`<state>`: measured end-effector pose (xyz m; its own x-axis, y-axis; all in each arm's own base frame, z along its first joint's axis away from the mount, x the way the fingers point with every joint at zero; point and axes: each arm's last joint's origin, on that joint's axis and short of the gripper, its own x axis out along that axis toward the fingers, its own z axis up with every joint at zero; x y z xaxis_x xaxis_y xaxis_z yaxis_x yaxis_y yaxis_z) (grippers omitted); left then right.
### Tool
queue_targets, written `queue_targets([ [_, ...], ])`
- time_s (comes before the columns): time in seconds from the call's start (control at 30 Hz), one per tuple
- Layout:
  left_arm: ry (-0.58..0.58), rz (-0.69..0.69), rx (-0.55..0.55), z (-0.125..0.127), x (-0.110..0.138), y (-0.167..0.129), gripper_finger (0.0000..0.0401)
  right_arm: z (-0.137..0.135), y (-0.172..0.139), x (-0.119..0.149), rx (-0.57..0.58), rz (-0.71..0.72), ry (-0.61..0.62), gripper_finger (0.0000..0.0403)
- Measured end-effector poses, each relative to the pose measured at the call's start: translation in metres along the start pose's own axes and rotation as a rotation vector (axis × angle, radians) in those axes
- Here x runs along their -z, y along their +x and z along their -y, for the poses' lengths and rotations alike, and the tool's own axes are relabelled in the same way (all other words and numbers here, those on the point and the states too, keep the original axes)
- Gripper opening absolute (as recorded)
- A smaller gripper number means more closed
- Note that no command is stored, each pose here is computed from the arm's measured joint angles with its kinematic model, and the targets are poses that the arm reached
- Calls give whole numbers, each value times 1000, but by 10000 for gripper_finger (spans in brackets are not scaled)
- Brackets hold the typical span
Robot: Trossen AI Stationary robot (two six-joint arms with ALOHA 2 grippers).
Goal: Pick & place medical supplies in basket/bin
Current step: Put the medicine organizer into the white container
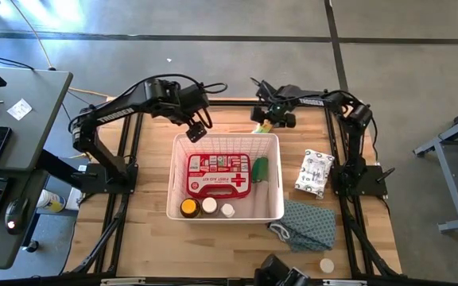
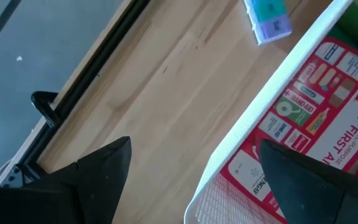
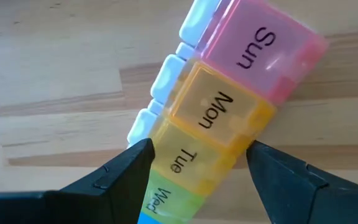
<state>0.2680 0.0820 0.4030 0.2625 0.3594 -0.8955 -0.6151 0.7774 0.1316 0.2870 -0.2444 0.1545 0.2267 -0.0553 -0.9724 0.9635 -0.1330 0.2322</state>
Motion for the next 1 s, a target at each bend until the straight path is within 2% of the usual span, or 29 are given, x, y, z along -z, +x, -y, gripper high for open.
queue_targets([
  [0.23, 3, -5, -1, -1, 1, -1, 385, 3, 3, 3, 82, 34, -72, 256],
  [0.57, 30, -14, 9, -1, 2, -1, 385, 27, -3, 3, 319, -25, -200, 255],
  [0.83, 66, -14, 18, 0, 2, -1, 385, 42, -20, 1, 451, -14, -326, 255],
  [1.0, 66, 9, 25, 1, 0, -1, 385, 49, -25, -2, 484, -40, -371, 255],
])
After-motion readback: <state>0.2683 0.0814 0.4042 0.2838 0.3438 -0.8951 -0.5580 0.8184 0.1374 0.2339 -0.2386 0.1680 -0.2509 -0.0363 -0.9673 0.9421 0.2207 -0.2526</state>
